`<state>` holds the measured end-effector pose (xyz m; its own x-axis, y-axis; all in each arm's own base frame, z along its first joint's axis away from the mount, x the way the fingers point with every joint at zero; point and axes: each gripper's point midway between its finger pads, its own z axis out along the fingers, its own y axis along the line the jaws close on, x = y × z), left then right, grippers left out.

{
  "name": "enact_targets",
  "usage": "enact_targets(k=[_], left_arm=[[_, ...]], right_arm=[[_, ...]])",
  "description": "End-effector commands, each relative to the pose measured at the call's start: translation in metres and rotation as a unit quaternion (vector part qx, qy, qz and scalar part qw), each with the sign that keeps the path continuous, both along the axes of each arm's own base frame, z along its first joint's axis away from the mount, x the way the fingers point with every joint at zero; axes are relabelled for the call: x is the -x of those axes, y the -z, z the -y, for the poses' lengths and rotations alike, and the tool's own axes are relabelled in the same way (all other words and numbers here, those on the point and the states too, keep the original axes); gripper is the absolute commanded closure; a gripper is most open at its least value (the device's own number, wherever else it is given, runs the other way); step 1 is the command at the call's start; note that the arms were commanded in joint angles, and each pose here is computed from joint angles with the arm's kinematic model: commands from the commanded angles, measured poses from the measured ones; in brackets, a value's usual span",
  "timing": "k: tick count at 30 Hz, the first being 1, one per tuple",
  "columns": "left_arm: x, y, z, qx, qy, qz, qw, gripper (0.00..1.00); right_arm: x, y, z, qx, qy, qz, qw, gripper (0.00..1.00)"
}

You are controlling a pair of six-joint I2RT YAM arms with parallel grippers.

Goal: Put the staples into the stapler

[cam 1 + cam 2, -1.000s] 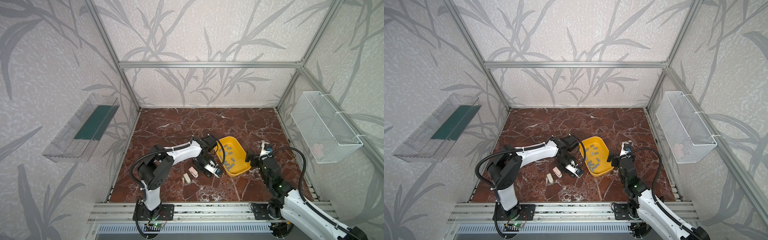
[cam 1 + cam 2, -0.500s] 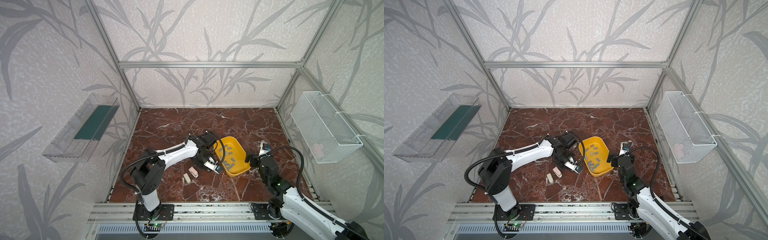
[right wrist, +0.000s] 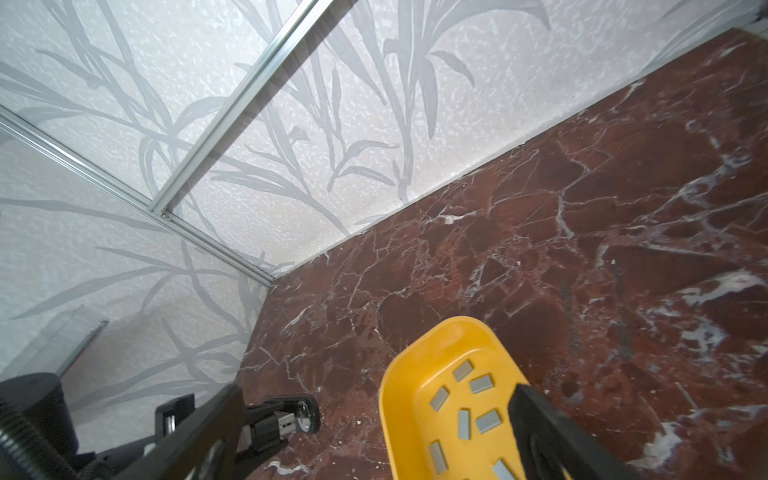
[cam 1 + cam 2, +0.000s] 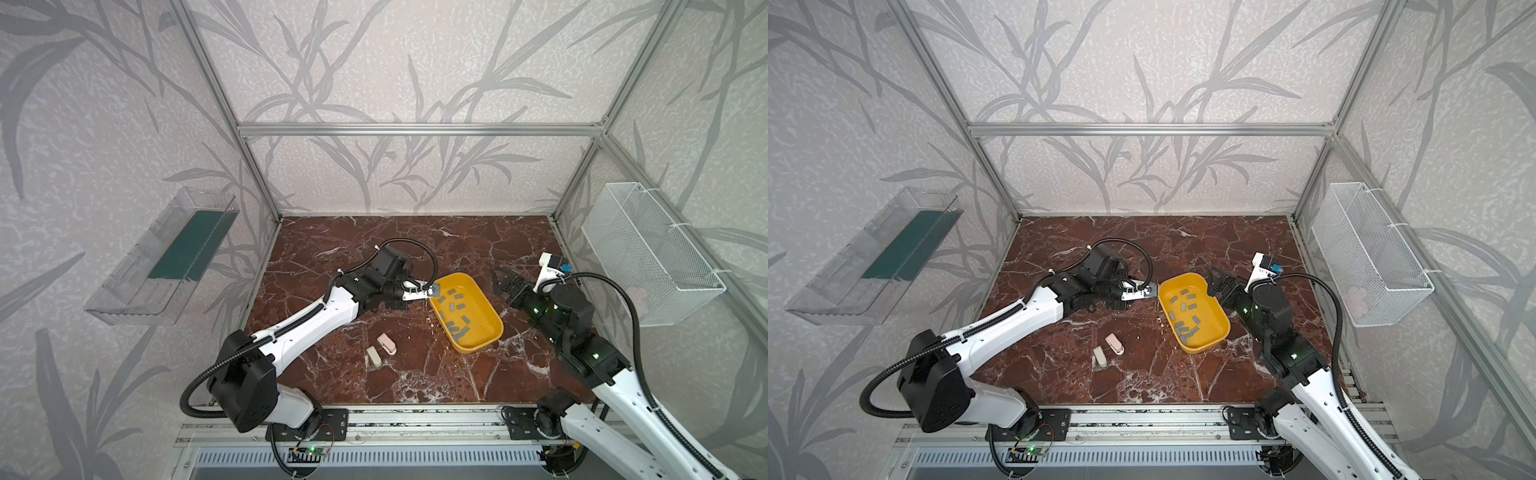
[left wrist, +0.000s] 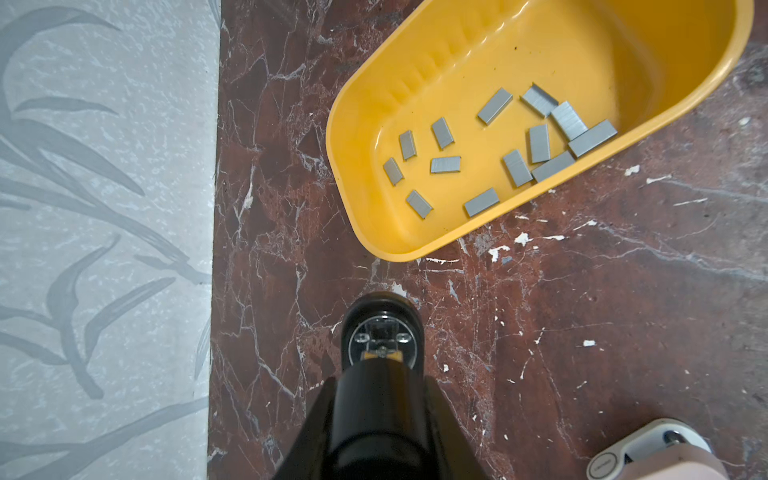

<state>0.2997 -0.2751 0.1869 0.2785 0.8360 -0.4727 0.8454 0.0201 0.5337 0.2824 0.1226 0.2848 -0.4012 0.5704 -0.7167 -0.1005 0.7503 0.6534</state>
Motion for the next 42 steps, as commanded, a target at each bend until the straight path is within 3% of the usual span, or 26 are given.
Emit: enact_targets(k=[1, 5, 7, 9, 14, 17, 24, 34, 42], left_arm=[[-0.009, -0.066, 0.01, 0.098, -0.026, 0.047, 0.994, 1.0], [-0.011, -0.064, 0.016, 0.11, -0.027, 0.018, 0.993, 1.0], [-0.015, -0.06, 0.02, 0.107, -0.035, -0.003, 0.994, 1.0], [-0.016, -0.053, 0.022, 0.092, -0.034, -0.02, 0.995, 1.0], [-0.007, -0.046, 0.026, 0.101, -0.009, -0.02, 0.995, 1.0], [0.003, -0.047, 0.03, 0.114, 0.002, -0.017, 0.993, 1.0], [0.011, -0.036, 0.032, 0.11, 0.014, 0.004, 0.994, 1.0], [0.017, -0.035, 0.037, 0.115, 0.02, -0.012, 0.993, 1.0], [0.011, -0.035, 0.034, 0.111, 0.004, -0.002, 0.994, 1.0]], right_arm=[[-0.015, 0.002, -0.017, 0.047, -0.037, -0.002, 0.998, 0.01], [-0.029, 0.033, -0.035, 0.11, -0.084, 0.024, 0.99, 0.03], [-0.03, 0.047, -0.046, 0.067, -0.103, 0.025, 0.992, 0.0], [-0.023, 0.038, -0.066, 0.067, -0.165, 0.049, 0.983, 0.05], [-0.014, 0.04, -0.073, 0.045, -0.186, 0.071, 0.979, 0.11], [-0.009, 0.038, -0.082, 0.044, -0.209, 0.077, 0.974, 0.24], [0.008, 0.043, -0.129, 0.072, -0.277, 0.089, 0.954, 0.27], [0.0, 0.078, -0.154, 0.068, -0.3, 0.026, 0.951, 0.32], [-0.002, 0.089, -0.154, 0.06, -0.292, 0.005, 0.954, 0.46]])
